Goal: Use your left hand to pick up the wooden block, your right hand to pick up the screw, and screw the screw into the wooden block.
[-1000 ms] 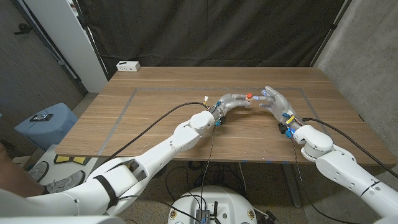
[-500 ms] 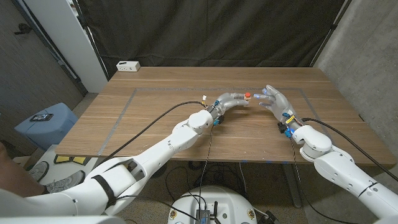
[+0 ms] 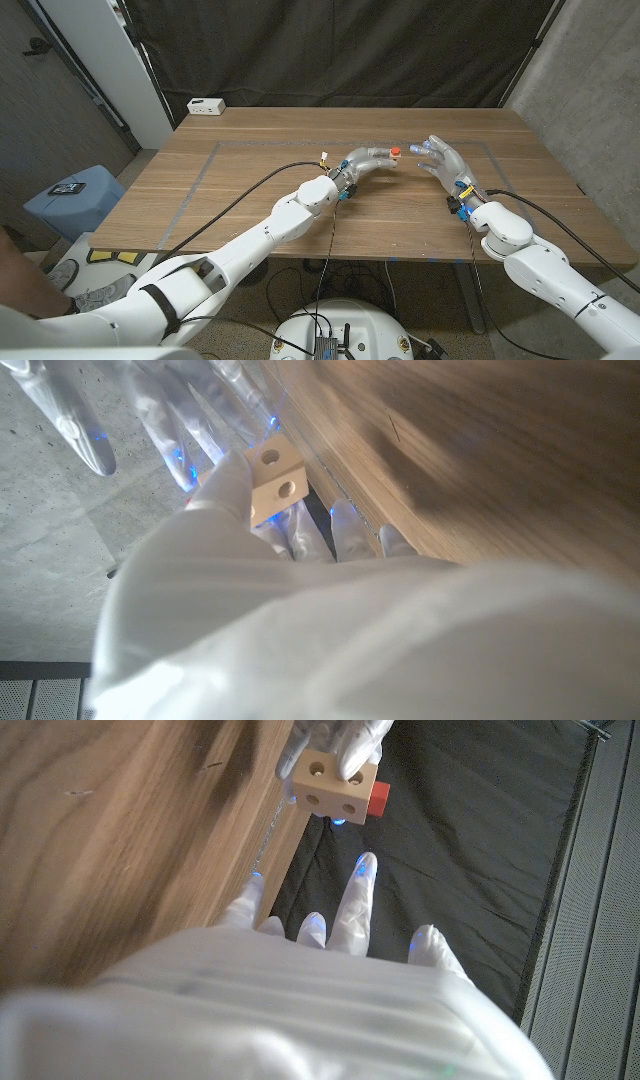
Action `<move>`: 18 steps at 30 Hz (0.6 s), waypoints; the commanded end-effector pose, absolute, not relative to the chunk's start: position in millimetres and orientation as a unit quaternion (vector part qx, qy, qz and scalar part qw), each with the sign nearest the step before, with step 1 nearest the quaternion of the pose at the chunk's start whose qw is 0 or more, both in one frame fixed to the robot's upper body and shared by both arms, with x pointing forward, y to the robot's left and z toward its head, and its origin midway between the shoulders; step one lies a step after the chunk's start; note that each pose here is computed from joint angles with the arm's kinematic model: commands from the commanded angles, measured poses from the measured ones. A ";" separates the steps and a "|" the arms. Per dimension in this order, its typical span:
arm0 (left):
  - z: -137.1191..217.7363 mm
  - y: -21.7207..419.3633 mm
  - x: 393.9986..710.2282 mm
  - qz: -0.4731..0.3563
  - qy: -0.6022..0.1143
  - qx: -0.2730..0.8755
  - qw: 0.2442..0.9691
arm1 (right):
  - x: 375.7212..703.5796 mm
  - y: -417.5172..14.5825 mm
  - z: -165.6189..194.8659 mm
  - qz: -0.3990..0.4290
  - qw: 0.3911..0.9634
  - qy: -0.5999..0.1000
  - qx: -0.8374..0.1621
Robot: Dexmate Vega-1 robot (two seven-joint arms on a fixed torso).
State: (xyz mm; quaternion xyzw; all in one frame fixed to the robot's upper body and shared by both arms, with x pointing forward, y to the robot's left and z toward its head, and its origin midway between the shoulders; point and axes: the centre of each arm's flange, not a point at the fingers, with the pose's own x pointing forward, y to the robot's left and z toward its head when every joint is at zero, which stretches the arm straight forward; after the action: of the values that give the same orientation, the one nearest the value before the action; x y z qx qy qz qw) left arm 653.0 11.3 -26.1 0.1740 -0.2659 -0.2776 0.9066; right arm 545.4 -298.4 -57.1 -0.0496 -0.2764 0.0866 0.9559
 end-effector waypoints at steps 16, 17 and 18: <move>-9.7 41.3 643.9 -0.324 -0.270 0.183 0.888 | 547.8 -276.1 -53.4 0.032 0.952 -0.304 -0.030; -9.2 41.5 644.2 -0.324 -0.272 0.184 0.887 | 548.7 -275.9 -52.2 0.030 0.950 -0.309 -0.030; -8.7 41.7 644.6 -0.324 -0.274 0.185 0.886 | 549.1 -275.9 -50.2 0.030 0.949 -0.313 -0.032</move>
State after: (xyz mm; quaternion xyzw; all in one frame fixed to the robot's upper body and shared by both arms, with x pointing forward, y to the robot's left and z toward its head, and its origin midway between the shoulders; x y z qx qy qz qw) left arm 643.7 25.3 -15.1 0.1746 -0.2725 -0.3130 0.8929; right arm 543.7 -279.7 -55.7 -0.0364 -0.2911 0.0598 0.9541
